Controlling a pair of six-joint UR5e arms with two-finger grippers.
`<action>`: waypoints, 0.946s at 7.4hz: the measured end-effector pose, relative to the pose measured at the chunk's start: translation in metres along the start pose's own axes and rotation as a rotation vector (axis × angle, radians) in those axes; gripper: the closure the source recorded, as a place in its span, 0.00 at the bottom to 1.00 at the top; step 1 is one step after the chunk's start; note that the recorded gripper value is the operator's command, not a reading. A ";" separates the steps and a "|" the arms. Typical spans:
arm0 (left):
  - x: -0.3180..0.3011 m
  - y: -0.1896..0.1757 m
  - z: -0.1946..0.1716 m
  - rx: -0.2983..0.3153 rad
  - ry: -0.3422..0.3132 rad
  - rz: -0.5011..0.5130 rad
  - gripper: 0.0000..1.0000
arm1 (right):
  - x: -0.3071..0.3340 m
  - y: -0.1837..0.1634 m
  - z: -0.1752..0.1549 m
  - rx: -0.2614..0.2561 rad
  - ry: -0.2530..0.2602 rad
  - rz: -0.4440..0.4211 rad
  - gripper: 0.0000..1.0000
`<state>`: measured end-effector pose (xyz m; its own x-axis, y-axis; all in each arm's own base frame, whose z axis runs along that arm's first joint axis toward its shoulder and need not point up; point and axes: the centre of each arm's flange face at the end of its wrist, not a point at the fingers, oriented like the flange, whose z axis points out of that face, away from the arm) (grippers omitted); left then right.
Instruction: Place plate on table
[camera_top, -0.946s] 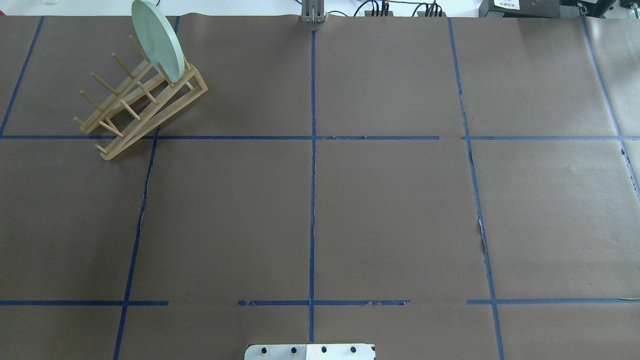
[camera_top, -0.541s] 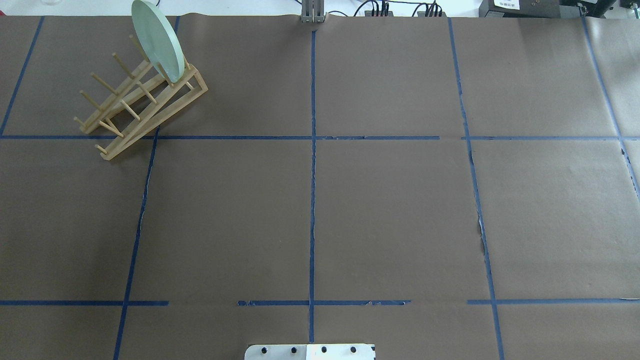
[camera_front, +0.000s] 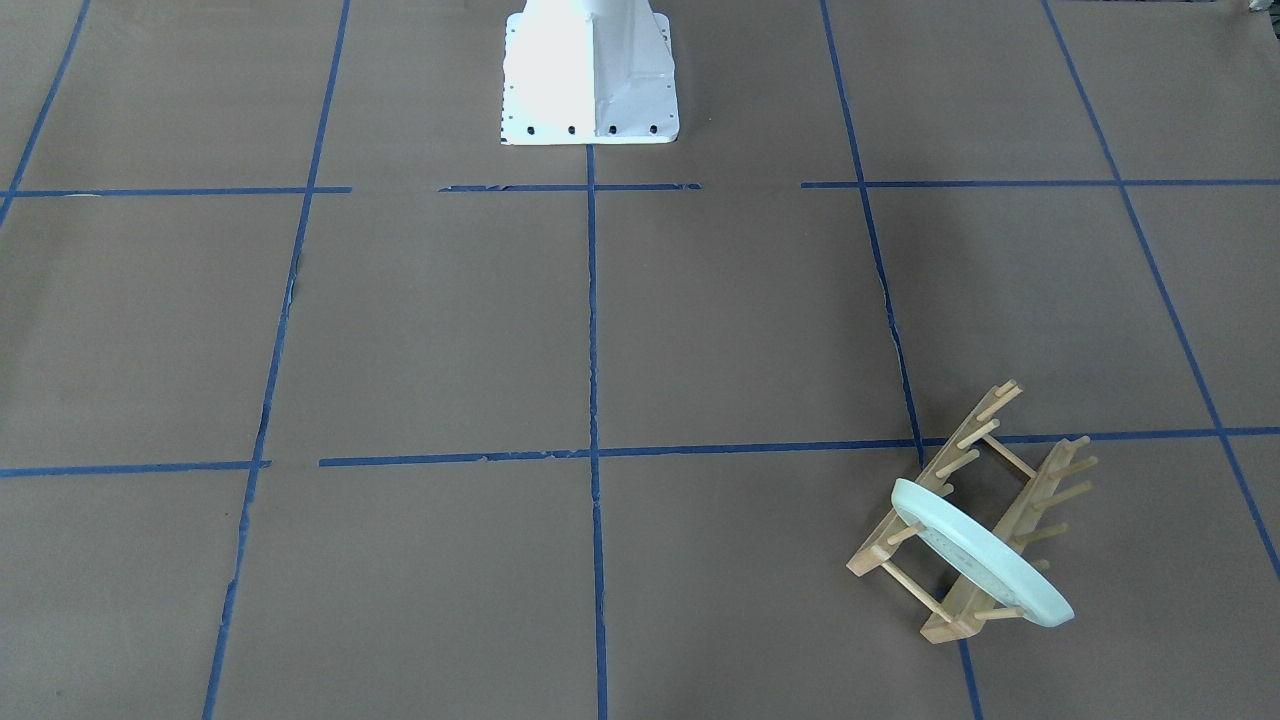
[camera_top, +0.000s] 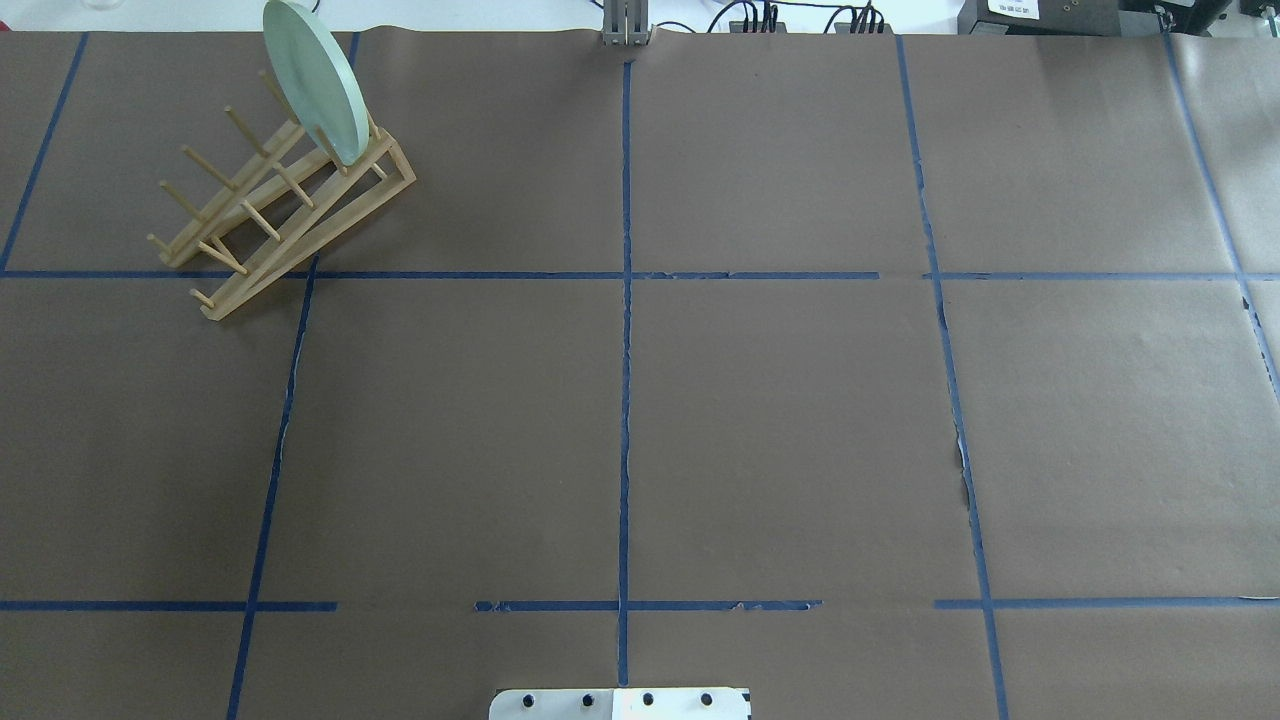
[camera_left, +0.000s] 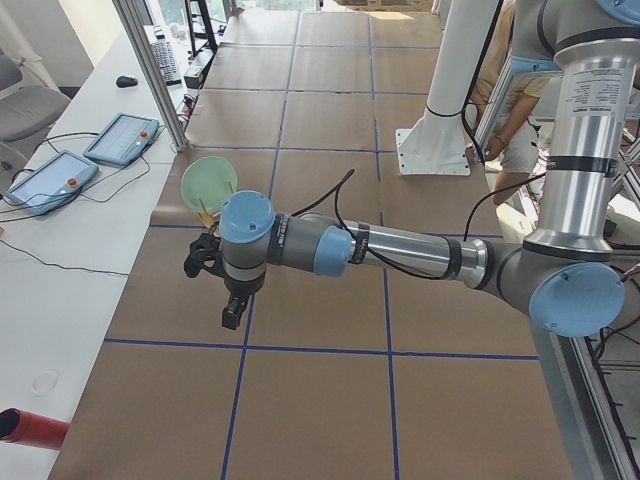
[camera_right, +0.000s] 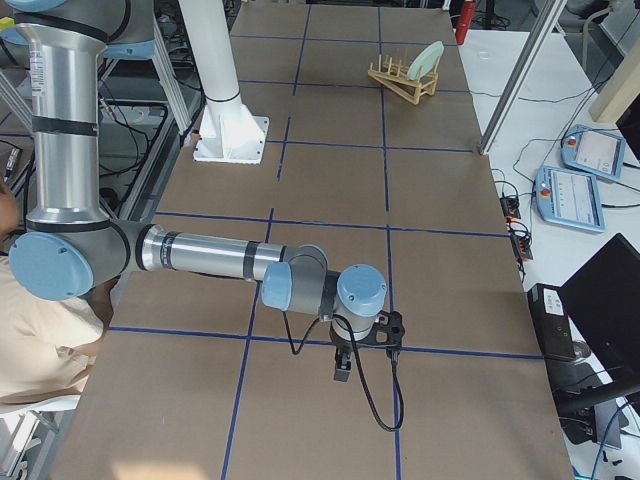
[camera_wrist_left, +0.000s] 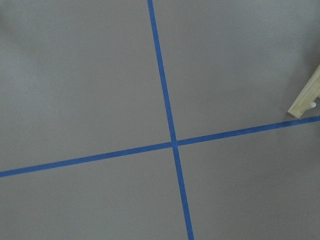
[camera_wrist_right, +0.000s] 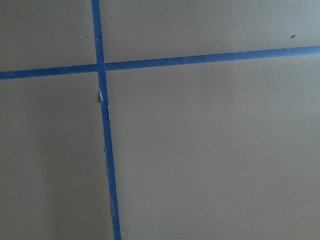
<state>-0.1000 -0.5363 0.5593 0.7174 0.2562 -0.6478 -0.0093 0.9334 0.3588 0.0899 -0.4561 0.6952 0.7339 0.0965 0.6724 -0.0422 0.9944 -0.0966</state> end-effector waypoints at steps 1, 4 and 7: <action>0.000 -0.023 0.001 0.055 0.007 0.037 0.00 | 0.000 0.000 0.000 0.000 0.000 0.000 0.00; 0.064 -0.089 0.014 0.160 0.184 -0.113 0.00 | 0.000 0.000 0.000 0.000 0.000 0.000 0.00; 0.206 -0.155 0.055 0.129 0.354 -0.405 0.00 | 0.000 0.000 0.000 0.000 0.000 0.000 0.00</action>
<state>0.0878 -0.6419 0.4073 0.3679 -0.0268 -0.9295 0.3201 0.9421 0.0996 0.0899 -0.4561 0.6955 0.7338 0.0967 0.6724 -0.0422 0.9944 -0.0971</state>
